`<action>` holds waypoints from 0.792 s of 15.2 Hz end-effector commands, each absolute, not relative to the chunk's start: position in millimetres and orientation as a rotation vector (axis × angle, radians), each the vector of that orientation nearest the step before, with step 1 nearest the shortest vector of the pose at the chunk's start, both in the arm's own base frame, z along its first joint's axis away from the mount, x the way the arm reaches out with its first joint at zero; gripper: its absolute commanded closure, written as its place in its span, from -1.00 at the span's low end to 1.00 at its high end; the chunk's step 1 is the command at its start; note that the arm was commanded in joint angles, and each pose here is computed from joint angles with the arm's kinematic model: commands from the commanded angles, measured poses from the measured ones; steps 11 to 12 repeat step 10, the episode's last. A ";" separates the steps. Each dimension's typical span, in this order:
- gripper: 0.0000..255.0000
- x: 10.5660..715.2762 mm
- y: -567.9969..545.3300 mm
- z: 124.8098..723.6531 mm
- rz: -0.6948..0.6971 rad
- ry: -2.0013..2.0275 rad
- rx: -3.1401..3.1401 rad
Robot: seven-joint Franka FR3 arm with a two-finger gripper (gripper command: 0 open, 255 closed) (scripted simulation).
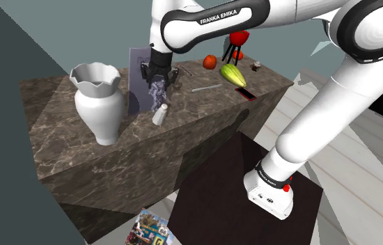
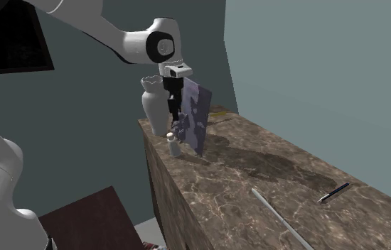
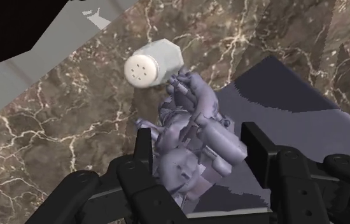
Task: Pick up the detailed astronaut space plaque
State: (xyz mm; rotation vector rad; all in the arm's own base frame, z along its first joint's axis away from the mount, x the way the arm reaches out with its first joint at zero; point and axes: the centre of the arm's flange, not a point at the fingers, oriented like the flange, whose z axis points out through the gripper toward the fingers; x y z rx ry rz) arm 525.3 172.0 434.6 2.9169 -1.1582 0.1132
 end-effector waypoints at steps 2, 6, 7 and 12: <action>1.00 523.7 172.0 450.7 0.114 -1.158 2.917; 1.00 523.7 172.0 471.8 0.114 -1.158 2.917; 1.00 523.7 172.0 477.1 0.114 -1.158 2.917; 1.00 523.7 172.0 483.2 0.114 -1.158 2.917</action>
